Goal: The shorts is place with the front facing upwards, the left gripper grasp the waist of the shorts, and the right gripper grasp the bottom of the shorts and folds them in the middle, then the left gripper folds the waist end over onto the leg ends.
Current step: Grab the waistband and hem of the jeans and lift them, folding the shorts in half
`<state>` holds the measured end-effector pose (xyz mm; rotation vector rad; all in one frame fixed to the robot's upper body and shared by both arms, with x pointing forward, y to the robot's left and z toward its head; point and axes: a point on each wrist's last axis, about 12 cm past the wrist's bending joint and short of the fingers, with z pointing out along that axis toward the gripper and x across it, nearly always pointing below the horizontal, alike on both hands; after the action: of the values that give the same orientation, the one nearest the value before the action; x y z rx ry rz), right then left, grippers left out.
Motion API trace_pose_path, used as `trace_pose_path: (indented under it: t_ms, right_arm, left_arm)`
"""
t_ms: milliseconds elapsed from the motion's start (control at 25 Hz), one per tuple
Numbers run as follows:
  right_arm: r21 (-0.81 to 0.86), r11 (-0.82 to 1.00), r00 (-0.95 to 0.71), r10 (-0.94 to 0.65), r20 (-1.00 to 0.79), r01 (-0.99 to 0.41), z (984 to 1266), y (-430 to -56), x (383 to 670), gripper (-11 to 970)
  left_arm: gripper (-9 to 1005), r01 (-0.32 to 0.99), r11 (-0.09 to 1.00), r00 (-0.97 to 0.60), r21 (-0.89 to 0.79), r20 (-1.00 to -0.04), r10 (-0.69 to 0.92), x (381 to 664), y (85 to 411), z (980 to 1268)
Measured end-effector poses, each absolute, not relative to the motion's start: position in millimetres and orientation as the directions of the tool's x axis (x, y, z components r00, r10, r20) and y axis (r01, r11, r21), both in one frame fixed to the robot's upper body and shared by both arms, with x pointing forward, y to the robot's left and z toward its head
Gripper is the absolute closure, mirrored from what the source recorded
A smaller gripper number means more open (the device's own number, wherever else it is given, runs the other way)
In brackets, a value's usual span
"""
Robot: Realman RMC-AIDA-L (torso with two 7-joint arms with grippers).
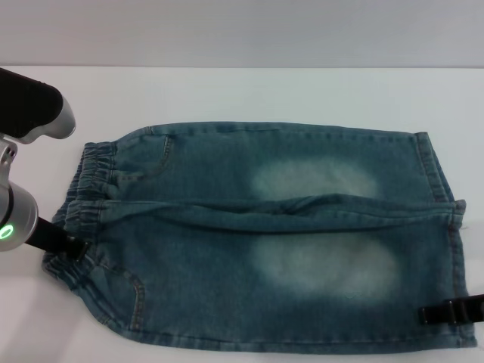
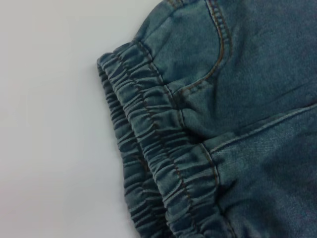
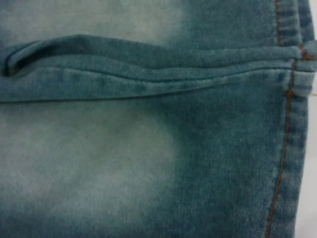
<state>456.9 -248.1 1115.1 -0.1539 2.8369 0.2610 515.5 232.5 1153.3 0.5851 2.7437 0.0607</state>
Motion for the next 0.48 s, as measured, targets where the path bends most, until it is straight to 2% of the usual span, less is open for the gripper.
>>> trace_pose_path:
  t_ms: [80,280,480]
  right_arm:
    - [0.165,0.975,-0.952,-0.094,-0.292,-0.147,1115.1,-247.1,457.0,172]
    - [0.168,0.971,-0.950,-0.117,-0.289,-0.171,1115.6,-243.2,457.6,336]
    - [0.170,0.967,-0.947,-0.134,-0.292,-0.190,1116.9,-238.7,457.9,543]
  left_arm:
    - [966,0.392,0.913,-0.858,0.111,-0.316,0.406,515.7,232.2,1154.0]
    - [967,0.392,0.913,-0.856,0.112,-0.320,0.407,516.1,231.9,1154.3]
    - [967,0.393,0.913,-0.855,0.112,-0.320,0.408,516.2,231.9,1154.4]
